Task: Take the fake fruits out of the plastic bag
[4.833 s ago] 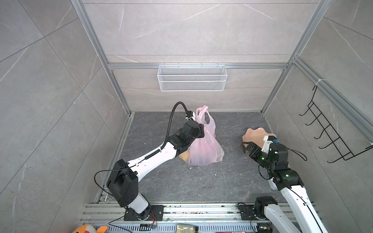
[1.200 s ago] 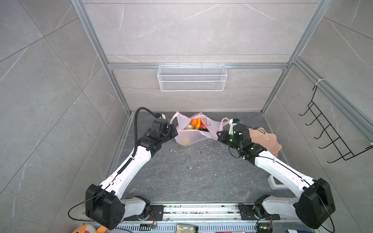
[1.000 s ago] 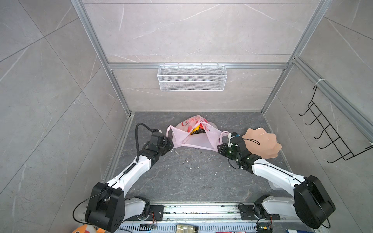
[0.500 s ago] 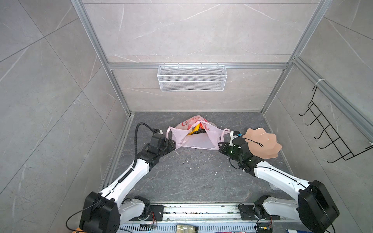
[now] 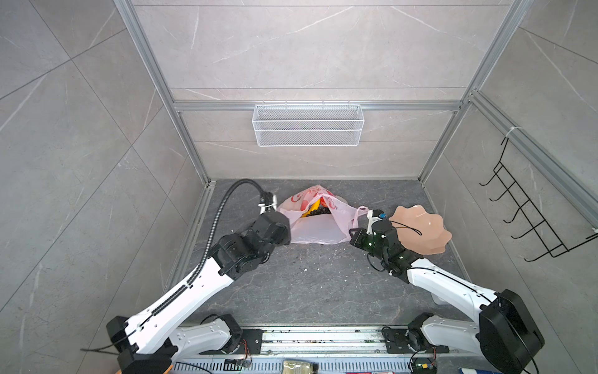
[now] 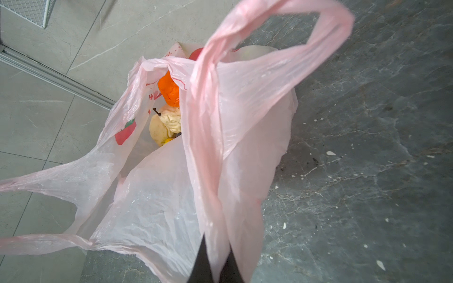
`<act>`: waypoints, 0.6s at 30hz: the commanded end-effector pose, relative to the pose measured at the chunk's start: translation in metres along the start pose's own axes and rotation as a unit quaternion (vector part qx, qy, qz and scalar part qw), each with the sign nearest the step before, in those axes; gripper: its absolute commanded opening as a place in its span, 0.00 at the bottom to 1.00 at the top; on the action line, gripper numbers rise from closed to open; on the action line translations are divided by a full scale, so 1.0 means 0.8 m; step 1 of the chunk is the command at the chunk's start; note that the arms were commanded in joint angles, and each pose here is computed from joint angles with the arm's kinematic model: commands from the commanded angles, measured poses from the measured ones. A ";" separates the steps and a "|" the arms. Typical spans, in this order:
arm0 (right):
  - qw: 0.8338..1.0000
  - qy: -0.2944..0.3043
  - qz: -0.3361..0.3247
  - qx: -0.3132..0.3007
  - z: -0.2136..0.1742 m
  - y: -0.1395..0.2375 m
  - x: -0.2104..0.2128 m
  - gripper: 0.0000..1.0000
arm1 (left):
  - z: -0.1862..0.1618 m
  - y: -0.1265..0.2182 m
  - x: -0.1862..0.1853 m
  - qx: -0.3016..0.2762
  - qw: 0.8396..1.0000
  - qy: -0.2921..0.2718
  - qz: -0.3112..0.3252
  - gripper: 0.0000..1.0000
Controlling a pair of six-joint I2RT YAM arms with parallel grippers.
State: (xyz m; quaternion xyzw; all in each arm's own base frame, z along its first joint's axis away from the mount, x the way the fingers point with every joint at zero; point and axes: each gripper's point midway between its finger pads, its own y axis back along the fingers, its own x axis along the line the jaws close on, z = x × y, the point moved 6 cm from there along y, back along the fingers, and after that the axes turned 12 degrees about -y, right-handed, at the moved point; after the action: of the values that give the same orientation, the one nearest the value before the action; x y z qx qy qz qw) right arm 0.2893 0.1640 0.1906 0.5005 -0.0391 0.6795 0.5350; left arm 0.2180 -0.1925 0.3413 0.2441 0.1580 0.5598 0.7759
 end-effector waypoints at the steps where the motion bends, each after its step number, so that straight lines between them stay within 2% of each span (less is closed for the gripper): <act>1: 1.000 0.010 0.015 -0.016 0.011 0.010 0.017 0.03 | 0.006 -0.029 -0.075 0.011 0.989 -0.102 -0.105 0.58; 2: 1.000 0.010 0.016 -0.015 0.011 0.010 0.018 0.03 | 0.008 -0.039 -0.084 0.021 0.988 -0.108 -0.107 0.58; 5: 1.000 0.011 0.020 -0.015 0.011 0.014 0.019 0.03 | 0.007 -0.076 -0.097 0.066 0.987 -0.130 -0.061 0.59; 9: 1.000 0.011 0.023 -0.017 0.010 0.018 0.019 0.03 | -0.002 -0.121 -0.091 0.112 0.981 -0.153 0.041 0.65; 15: 0.999 0.011 0.031 -0.015 0.009 0.022 0.019 0.03 | -0.018 -0.175 -0.056 0.168 0.959 -0.160 0.163 0.68; 18: 0.999 0.009 0.034 -0.015 0.008 0.023 0.019 0.03 | -0.018 -0.189 -0.033 0.170 0.950 -0.153 0.215 0.71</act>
State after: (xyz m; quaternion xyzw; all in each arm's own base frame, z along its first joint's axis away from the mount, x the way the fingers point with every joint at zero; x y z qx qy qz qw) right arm 0.2845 0.1614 0.2087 0.4917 -0.0605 0.6908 0.5267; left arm 0.3108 -0.2772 0.2321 0.4821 0.0953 0.5777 0.6518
